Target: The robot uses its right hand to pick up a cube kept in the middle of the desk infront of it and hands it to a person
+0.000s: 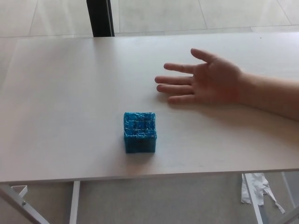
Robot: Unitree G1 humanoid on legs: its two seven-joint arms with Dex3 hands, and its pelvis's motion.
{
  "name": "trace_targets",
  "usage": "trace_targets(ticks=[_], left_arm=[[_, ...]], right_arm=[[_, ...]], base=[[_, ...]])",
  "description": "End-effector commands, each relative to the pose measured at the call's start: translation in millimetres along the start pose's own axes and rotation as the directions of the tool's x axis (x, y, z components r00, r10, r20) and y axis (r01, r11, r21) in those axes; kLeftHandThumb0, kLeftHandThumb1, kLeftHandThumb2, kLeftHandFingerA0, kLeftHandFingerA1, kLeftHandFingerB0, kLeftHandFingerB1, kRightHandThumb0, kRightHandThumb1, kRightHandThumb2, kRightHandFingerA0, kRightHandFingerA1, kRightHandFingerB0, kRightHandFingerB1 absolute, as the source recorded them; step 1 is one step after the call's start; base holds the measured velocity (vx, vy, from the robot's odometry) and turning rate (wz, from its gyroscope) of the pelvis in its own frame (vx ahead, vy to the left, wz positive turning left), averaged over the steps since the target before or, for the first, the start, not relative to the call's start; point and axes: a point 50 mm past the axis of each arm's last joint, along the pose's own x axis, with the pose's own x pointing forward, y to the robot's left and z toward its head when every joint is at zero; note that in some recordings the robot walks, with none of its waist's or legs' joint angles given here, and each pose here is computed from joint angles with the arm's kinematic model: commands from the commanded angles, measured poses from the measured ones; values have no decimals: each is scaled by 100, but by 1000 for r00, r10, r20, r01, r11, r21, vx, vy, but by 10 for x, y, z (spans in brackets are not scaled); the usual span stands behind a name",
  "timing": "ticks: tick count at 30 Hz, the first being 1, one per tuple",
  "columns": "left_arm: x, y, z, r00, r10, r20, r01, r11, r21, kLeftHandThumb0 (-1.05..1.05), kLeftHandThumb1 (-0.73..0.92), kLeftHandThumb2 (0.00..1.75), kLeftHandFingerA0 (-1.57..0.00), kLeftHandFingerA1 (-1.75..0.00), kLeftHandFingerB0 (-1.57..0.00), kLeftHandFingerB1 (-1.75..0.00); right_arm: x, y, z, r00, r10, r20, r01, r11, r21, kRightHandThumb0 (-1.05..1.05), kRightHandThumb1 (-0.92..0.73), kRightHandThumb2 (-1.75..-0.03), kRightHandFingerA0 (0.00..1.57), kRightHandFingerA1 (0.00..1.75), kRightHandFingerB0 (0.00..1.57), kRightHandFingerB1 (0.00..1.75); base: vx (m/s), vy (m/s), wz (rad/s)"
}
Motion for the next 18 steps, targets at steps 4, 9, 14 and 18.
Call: trace_targets(ticks=[4,9,14,18], left_arm=[[-18,30,-73,1000,10,-12,-10,1000,-27,-59,64,59,-70,-65,-49,-41],[-15,20,-63,1000,6,-7,-6,1000,-16,-60,64,59,-70,-63,-50,-42],[-16,25,-59,1000,1,-10,-1,1000,-23,-58,64,59,-68,-63,-49,-41],[-15,31,-44,1000,2,-9,-2,1000,5,-59,65,59,-68,-64,-48,-41]], right_arm=[[-10,1068,1681,838,204,506,-322,934,157,-62,-56,-57,22,46,22,29],[-40,1567,1874,754,356,552,-474,876,83,-72,-56,-57,16,47,22,34],[-148,1998,1936,677,563,474,-602,794,-83,-39,-29,-92,5,55,0,49],[-243,2413,1801,570,728,382,-695,675,-248,-80,-63,-60,15,51,18,33]], base=[[0,0,0],[0,0,0],[0,0,0],[0,0,0]])
